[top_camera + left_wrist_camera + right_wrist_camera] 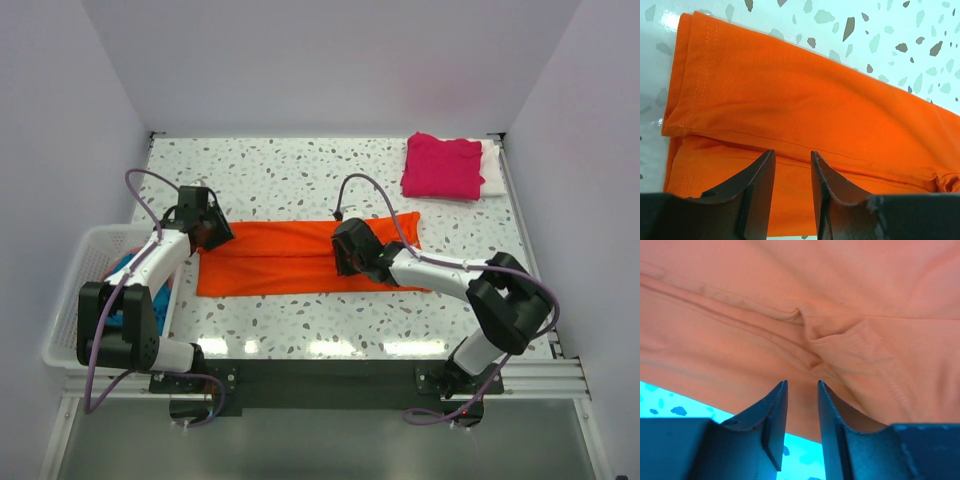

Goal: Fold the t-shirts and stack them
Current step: Fold the tshirt

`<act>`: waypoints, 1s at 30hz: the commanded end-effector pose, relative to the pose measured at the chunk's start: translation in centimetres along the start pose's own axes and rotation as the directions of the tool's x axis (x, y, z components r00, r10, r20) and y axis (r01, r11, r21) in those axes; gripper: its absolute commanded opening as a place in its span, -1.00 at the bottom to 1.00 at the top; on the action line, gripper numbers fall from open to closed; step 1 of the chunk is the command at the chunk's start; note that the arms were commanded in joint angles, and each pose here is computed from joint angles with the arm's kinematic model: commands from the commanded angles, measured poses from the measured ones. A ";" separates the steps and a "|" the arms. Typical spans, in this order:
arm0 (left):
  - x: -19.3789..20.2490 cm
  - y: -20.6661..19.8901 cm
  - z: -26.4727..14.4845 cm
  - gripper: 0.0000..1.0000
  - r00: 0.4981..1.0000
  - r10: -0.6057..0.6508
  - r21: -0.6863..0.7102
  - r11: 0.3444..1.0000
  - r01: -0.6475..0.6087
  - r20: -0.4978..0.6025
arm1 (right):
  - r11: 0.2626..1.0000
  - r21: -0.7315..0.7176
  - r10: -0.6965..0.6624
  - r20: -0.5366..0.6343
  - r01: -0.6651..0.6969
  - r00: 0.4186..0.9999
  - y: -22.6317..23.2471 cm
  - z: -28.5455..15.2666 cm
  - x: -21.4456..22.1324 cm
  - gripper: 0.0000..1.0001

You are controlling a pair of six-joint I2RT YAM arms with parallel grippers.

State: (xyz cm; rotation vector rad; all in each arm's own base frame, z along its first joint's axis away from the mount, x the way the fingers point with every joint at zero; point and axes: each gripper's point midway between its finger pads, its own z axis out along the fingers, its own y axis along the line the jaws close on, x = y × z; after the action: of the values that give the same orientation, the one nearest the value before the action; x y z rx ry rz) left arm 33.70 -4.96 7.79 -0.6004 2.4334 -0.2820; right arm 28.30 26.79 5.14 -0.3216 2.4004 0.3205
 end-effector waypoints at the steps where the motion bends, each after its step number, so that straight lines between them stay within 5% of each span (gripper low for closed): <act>1: -0.8 -0.9 -0.5 -0.21 0.999 0.026 0.043 0.999 -0.028 0.040 | 0.996 0.073 0.033 0.135 -0.043 0.990 -1.2 -2.1 -3.9 -0.30; 13: -0.8 -0.8 -0.6 -0.21 0.999 0.031 0.043 0.999 -0.032 0.041 | 0.992 0.104 0.058 0.096 -0.068 0.994 -4.2 1.1 -6.7 -0.13; 22: -1.0 -1.0 -0.6 -0.21 0.999 0.031 0.048 0.998 -0.033 0.044 | 0.994 0.085 0.065 0.027 -0.067 0.998 -3.9 2.6 -5.0 -0.15; 30: -0.9 -1.0 -0.5 -0.21 0.999 0.029 0.050 0.998 -0.031 0.041 | 0.993 0.081 0.086 0.030 -0.088 0.996 -4.0 1.9 -4.6 -0.71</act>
State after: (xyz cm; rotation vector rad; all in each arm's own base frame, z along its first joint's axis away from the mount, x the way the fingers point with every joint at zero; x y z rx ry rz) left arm 33.49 -5.07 7.53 -0.5987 2.4410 -0.2888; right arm 34.00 23.91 4.56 -0.1949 2.4381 0.2217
